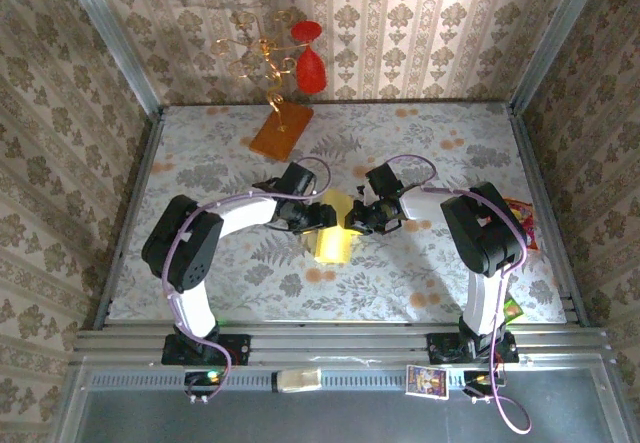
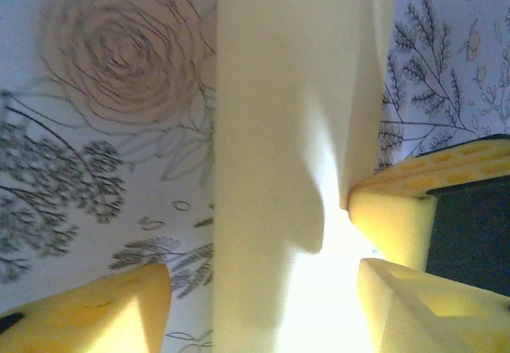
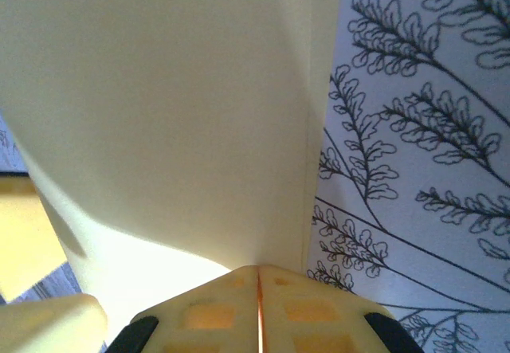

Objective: Fold a paper plane with a square sheet of paper (pick it up from the middle)

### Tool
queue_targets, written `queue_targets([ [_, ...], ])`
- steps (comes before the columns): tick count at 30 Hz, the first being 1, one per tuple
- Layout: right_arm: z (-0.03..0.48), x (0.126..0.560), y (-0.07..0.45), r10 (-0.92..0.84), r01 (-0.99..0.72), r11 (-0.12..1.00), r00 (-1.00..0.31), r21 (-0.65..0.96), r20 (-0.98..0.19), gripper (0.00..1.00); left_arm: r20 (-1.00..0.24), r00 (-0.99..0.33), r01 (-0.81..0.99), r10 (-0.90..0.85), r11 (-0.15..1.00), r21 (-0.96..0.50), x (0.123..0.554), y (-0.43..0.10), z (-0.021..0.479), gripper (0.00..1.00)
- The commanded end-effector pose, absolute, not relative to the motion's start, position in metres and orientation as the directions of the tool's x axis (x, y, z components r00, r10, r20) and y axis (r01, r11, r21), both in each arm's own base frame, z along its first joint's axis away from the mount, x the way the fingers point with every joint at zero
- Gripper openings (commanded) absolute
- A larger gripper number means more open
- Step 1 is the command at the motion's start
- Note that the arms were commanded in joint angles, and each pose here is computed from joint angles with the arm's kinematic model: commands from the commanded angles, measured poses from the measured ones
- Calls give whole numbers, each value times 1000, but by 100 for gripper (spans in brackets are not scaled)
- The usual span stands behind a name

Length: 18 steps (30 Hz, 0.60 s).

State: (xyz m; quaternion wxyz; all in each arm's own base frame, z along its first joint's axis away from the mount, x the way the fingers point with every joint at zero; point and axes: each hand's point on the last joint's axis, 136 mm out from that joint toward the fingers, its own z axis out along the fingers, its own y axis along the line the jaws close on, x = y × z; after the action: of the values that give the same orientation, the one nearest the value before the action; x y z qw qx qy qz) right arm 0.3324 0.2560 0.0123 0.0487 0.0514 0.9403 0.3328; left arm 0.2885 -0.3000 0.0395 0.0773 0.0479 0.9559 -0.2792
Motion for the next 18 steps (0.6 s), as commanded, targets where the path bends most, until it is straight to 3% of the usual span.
queue_targets([
  [1,-30,300,228,157,181,850,-984,495,89,11,-121,-991,111,56,852,-511,281,-302,27,59],
  [10,-9,311,239,145,145,814,-988,562,46,19,-76,-990,142,121,890,-433,271,-285,3,42],
  [18,71,355,229,248,79,766,-952,638,-180,34,-71,-985,174,158,893,-414,269,-281,-9,31],
])
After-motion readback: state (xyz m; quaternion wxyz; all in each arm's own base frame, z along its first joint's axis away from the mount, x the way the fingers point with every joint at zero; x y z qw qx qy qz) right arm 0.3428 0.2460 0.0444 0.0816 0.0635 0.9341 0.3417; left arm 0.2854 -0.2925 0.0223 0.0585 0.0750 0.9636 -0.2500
